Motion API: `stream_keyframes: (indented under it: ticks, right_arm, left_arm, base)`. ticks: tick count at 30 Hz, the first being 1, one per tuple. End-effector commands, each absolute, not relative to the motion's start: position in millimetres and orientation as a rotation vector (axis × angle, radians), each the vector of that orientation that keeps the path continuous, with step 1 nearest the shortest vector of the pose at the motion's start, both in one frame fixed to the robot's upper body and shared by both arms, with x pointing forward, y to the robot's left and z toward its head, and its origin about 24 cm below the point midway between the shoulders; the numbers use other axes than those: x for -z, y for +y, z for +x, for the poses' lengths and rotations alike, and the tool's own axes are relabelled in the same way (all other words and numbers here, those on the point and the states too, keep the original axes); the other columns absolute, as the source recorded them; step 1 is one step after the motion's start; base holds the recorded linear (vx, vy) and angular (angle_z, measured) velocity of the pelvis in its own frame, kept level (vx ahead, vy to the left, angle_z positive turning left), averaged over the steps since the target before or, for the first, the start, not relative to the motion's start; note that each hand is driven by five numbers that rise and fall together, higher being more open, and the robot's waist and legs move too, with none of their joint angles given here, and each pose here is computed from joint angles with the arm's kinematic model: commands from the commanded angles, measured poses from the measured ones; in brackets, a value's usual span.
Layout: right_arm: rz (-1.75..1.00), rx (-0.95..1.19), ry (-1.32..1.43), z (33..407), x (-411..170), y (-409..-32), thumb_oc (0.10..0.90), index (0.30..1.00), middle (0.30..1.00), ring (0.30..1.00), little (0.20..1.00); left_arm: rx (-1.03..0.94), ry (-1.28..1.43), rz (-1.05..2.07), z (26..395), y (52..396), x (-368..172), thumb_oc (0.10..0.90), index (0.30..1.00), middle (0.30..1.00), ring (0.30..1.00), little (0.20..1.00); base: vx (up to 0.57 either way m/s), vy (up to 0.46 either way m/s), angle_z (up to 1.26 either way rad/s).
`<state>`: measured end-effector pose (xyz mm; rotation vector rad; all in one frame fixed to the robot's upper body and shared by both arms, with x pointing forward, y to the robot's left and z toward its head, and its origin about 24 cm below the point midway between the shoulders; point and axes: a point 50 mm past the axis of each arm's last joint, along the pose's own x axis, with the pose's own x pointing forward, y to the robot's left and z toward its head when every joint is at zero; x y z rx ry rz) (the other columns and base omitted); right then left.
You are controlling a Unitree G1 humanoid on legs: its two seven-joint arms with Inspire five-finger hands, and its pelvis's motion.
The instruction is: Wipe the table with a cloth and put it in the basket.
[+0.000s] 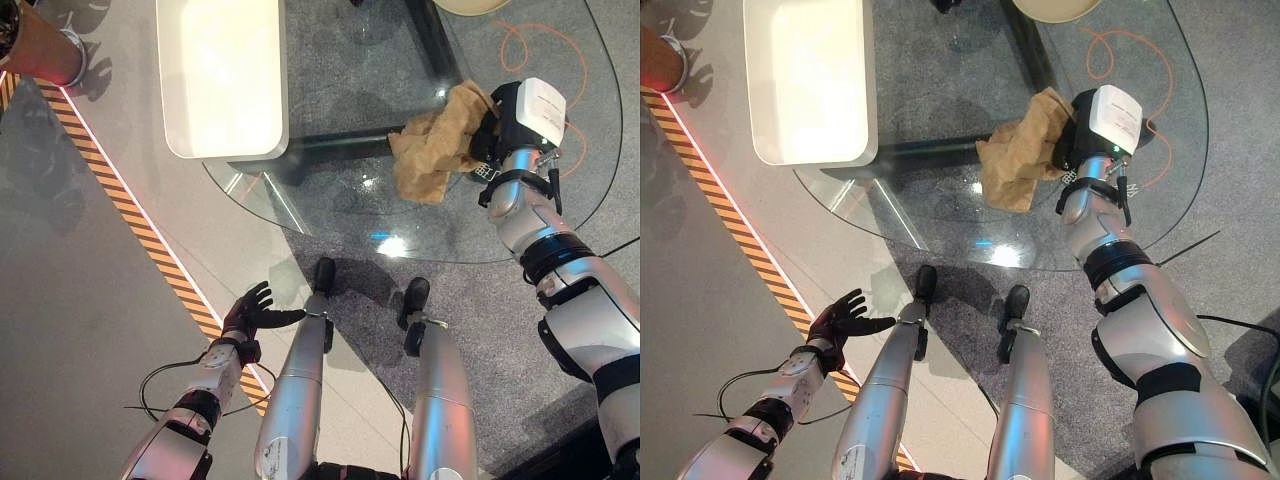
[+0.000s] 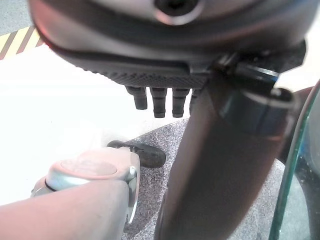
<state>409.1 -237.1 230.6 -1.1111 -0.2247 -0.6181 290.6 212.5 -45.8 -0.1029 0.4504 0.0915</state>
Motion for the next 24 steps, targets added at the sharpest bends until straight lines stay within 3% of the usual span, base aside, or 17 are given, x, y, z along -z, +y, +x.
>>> stream_keyframes:
  ticks: [1, 12, 24]
  right_arm:
    - [-1.058, 0.936, -0.419, 387.3, -310.8, -277.6, 0.100, 0.300, 0.300, 0.300, 0.200]
    - [-1.002, 0.868, -0.461, 389.5, -308.9, -270.5, 0.100, 0.300, 0.300, 0.300, 0.200]
    - [-1.036, 0.467, -0.496, 408.9, -284.8, -198.0, 0.100, 0.300, 0.300, 0.300, 0.200]
  left_arm:
    - [-0.142, 0.428, -0.102, 284.5, 234.6, 43.8, 0.800, 0.900, 0.900, 0.900, 0.900]
    - [-0.142, 0.423, -0.100, 289.2, 235.6, 39.7, 0.800, 0.900, 0.900, 0.900, 0.900]
    - [-0.128, 0.414, -0.098, 292.0, 229.4, 39.5, 0.800, 0.900, 0.900, 0.900, 0.900]
  base:
    - [-0.07, 0.006, 0.00]
    - [0.00, 0.000, 0.00]
    - [0.00, 0.000, 0.00]
